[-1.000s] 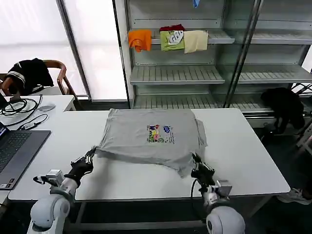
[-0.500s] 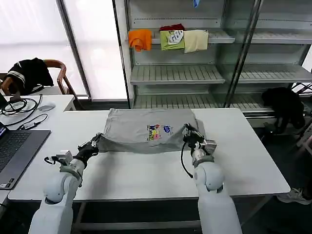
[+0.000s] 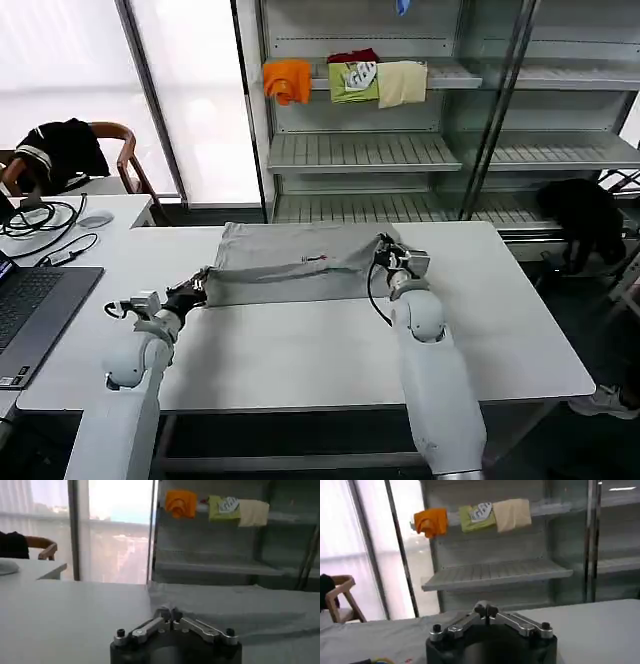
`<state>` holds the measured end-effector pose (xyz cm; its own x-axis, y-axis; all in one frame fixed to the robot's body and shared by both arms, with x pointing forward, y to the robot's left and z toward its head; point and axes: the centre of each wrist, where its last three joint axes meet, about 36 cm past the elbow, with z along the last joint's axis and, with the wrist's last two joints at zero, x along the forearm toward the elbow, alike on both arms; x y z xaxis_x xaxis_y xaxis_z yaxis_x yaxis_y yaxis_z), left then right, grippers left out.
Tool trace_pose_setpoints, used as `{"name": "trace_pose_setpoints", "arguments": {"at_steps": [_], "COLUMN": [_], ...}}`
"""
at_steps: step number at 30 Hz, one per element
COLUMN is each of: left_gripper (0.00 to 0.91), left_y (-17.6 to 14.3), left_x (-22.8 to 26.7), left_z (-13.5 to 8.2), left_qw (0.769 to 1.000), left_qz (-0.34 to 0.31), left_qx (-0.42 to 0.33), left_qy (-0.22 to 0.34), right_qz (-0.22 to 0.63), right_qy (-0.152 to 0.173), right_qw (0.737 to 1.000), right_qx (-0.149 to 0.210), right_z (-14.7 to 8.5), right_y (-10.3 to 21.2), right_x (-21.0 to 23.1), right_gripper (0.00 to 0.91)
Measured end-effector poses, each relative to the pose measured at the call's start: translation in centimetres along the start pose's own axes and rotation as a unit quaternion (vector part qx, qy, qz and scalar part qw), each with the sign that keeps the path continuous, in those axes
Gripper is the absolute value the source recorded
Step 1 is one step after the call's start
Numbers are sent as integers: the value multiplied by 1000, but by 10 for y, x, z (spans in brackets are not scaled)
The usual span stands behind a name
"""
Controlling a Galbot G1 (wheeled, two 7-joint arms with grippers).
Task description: Fold and organize the clothes.
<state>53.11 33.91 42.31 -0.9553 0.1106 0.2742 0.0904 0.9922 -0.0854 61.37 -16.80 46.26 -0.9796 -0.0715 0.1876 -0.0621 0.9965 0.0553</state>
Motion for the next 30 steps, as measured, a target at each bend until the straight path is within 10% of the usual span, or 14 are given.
{"name": "trace_pose_setpoints", "arguments": {"at_steps": [13, 30], "left_gripper": [907, 907], "left_y": [-3, -11], "left_x": [-4, 6], "left_z": [-7, 9], "left_qw": [1000, 999], "left_qz": [-1, -1], "left_qx": [-15, -26], "left_qy": [-4, 29], "right_qz": [9, -10], "right_qy": [-30, 40], "right_qw": [1000, 999], "right_qx": [6, -19], "right_z": [-6, 16], "right_y": [-1, -2], "right_x": [-12, 38], "right_gripper": [907, 907]}}
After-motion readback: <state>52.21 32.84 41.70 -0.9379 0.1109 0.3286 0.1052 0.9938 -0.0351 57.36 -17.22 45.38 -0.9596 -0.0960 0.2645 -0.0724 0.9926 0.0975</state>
